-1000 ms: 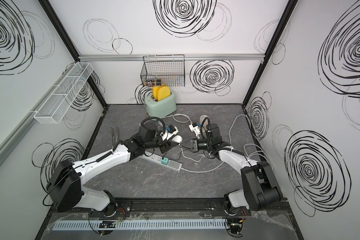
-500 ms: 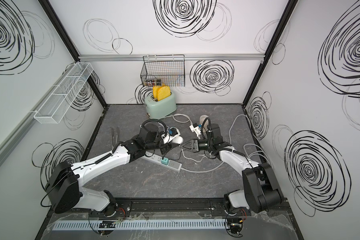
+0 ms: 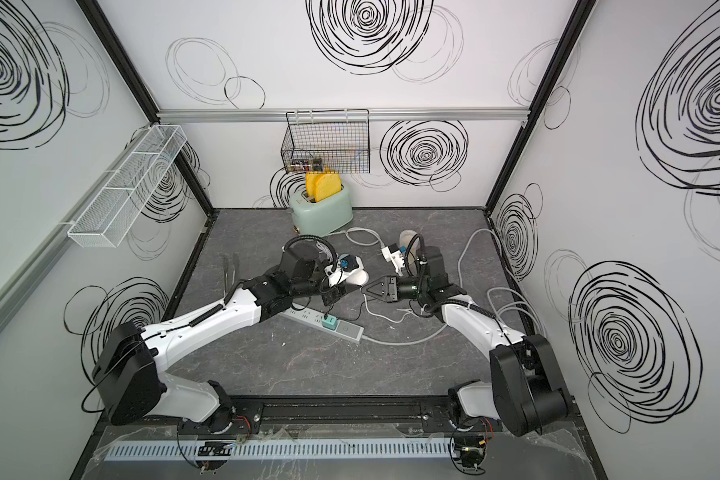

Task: Charge the bluetooth headset
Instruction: Insert the charging cable into the bluetooth headset.

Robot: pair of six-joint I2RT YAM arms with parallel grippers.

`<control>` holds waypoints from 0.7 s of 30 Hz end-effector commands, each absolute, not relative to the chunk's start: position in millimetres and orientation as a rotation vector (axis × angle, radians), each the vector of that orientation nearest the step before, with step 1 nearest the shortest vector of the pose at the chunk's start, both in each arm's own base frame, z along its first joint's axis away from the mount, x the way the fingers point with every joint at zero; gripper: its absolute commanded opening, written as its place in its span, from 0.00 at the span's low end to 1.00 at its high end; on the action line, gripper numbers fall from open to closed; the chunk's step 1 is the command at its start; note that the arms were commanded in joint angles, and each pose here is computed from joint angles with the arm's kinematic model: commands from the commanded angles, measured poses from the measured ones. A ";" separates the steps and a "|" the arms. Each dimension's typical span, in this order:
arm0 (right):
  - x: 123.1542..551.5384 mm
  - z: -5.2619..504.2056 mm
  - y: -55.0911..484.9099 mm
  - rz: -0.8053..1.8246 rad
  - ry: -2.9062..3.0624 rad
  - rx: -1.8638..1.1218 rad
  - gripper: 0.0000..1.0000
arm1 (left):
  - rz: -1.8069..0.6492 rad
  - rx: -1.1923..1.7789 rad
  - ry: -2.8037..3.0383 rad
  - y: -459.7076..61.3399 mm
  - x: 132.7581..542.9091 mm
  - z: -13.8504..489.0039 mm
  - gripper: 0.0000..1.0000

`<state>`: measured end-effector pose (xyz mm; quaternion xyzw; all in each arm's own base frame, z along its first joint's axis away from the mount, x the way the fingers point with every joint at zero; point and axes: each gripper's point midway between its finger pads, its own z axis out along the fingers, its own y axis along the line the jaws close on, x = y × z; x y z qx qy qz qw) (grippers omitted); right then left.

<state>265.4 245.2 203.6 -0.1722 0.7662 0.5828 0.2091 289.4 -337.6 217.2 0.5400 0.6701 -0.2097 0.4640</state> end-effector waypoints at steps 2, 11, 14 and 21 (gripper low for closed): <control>314.3 247.6 236.4 1.423 1.920 -0.451 0.00 | -0.892 1.694 1.570 -373.7 182.2 186.5 0.19; 334.9 256.8 225.4 1.383 1.900 -0.404 0.00 | -0.976 1.786 1.562 -375.2 161.7 180.4 0.18; 342.6 256.8 221.1 1.367 1.902 -0.379 0.00 | -0.983 1.802 1.569 -375.1 159.5 177.7 0.18; 335.9 249.0 225.9 1.420 1.918 -0.408 0.00 | -0.835 1.535 1.719 -371.3 219.3 188.4 0.20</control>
